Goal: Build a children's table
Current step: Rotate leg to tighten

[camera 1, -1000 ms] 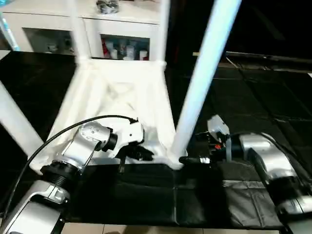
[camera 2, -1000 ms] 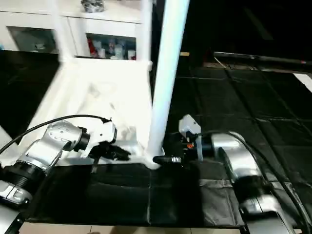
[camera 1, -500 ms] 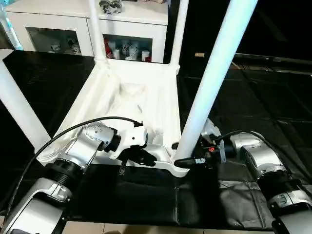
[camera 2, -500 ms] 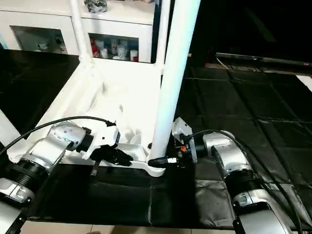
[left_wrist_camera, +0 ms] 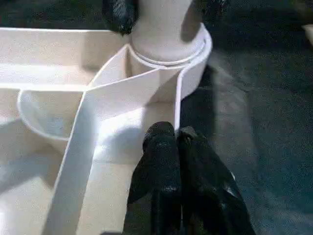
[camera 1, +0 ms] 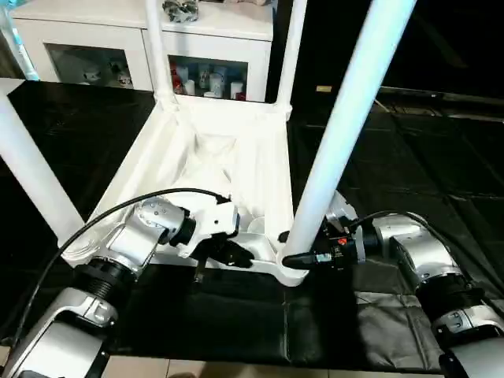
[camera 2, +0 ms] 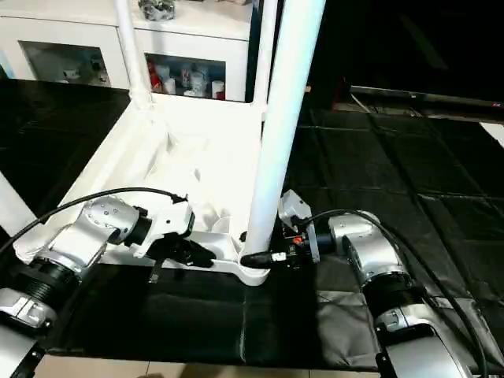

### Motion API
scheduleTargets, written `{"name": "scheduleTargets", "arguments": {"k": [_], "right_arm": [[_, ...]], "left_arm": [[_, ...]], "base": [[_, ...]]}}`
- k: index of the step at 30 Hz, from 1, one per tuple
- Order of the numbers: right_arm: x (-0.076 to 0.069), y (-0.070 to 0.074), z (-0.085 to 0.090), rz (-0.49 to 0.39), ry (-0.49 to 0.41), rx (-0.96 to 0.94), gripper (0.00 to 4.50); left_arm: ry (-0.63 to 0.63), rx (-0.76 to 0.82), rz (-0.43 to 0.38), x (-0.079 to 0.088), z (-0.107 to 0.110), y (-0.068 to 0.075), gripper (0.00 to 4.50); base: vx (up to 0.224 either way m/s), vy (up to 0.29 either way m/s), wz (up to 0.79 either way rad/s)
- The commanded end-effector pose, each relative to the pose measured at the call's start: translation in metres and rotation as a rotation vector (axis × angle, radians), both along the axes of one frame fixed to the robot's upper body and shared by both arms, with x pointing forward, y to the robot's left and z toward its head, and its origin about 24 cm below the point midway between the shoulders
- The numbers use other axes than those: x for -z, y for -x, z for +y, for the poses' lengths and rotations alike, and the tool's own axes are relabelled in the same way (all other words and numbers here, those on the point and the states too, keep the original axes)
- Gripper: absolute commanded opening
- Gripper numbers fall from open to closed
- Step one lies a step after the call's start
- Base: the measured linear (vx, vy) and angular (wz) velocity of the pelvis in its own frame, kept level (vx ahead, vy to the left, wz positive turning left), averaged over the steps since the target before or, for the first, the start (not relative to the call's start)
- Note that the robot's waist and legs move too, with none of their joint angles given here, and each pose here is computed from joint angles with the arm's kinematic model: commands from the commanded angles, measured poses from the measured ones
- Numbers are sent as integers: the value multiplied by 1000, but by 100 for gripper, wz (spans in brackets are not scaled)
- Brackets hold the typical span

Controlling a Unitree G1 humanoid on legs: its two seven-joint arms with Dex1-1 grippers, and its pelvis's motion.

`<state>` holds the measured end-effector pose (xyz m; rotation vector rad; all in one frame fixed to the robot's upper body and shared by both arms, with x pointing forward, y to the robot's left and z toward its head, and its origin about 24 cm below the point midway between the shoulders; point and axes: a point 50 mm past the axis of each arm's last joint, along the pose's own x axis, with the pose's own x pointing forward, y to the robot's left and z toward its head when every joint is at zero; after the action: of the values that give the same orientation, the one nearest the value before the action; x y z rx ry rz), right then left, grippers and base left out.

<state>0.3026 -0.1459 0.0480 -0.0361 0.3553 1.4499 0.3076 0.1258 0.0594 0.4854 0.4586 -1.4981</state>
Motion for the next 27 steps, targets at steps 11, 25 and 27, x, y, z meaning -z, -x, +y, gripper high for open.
{"name": "scheduleTargets", "arguments": {"k": [11, 25, 27], "right_arm": [[21, -10, 57, 51, 12, 642, 202], [13, -19, 74, 80, -43, 860, 294], [10, -18, 67, 33, -57, 833, 303]], "left_arm": [[186, -585, -38, 0, -61, -20, 0], [72, -636, -99, 4, -59, -23, 0], [50, -638, -106, 5, -50, -25, 0]], "base": [[0, 0, 0], [0, 0, 0], [0, 0, 0]]}}
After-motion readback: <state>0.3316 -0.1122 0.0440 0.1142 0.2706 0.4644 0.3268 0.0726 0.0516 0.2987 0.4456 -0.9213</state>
